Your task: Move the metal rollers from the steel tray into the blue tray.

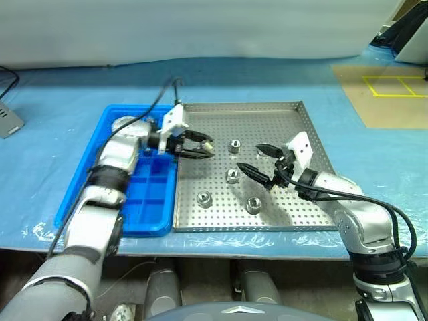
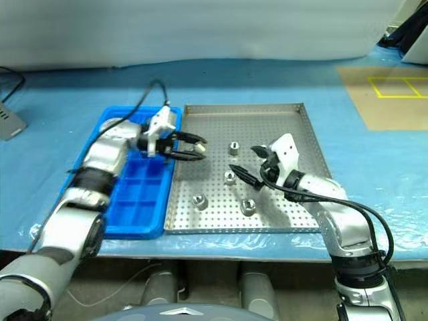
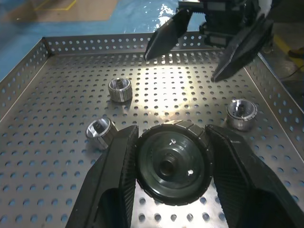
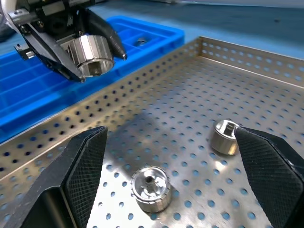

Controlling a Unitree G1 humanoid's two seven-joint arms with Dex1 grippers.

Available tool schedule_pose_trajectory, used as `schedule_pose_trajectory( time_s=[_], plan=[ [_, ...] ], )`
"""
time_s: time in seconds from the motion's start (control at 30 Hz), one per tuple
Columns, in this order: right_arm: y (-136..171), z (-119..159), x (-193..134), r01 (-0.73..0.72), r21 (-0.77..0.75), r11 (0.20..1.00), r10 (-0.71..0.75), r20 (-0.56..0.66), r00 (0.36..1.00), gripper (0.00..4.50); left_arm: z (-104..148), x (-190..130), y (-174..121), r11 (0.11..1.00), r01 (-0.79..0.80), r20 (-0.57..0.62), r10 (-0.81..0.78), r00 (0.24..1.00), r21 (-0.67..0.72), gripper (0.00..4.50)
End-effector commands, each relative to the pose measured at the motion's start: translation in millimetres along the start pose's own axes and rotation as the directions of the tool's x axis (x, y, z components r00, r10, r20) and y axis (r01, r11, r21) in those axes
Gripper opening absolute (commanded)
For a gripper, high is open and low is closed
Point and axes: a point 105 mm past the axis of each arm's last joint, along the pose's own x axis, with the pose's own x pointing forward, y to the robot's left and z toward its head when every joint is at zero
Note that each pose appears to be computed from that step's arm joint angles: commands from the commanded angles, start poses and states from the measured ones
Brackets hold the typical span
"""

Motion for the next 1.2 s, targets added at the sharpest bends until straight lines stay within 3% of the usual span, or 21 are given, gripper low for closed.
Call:
schedule_pose_trajectory(
  time_s=[0.03, 0.2, 0.33, 0.6, 0.8, 1.1, 1.2],
  plan=[
    [14.7, 13.0, 9.2, -0.155, -0.038, 0.987, 0.156, 0.008, 0.988, 4.5, 29.3, -35.2, -3.1, 0.988, -0.143, 0.031, 0.142, 0.989, 0.065, 1.9],
    [18.1, 27.9, 32.4, -0.275, -0.083, 0.958, 0.278, 0.026, 0.96, 4.5, 20.5, -74.0, -3.5, 0.924, -0.379, -0.035, 0.38, 0.924, 0.046, 1.9],
    [26.0, 37.8, 53.8, -0.372, -0.116, 0.921, 0.378, 0.034, 0.925, 4.5, 0.9, -115.0, -6.1, 0.794, -0.608, -0.098, 0.605, 0.79, 0.003, 1.9],
    [32.5, 40.7, 73.2, -0.466, -0.14, 0.874, 0.472, 0.014, 0.882, 4.5, -39.3, -163.4, -39.6, 0.536, -0.837, -0.19, 0.815, 0.547, -0.11, 1.9],
    [32.2, 39.0, 76.1, -0.494, -0.151, 0.856, 0.498, -0.009, 0.867, 4.5, -60.1, -164.4, -61.2, 0.481, -0.865, -0.246, 0.829, 0.502, -0.147, 1.9],
    [32.3, 38.0, 76.2, -0.477, -0.163, 0.864, 0.483, -0.004, 0.876, 4.5, -69.9, -163.9, -43.6, 0.419, -0.894, -0.266, 0.854, 0.447, -0.157, 1.9],
    [29.4, 35.5, 74.7, -0.454, -0.16, 0.876, 0.46, -0.004, 0.888, 4.5, -77.2, -162.1, -44.2, 0.435, -0.884, -0.297, 0.833, 0.467, -0.171, 1.9]
  ],
)
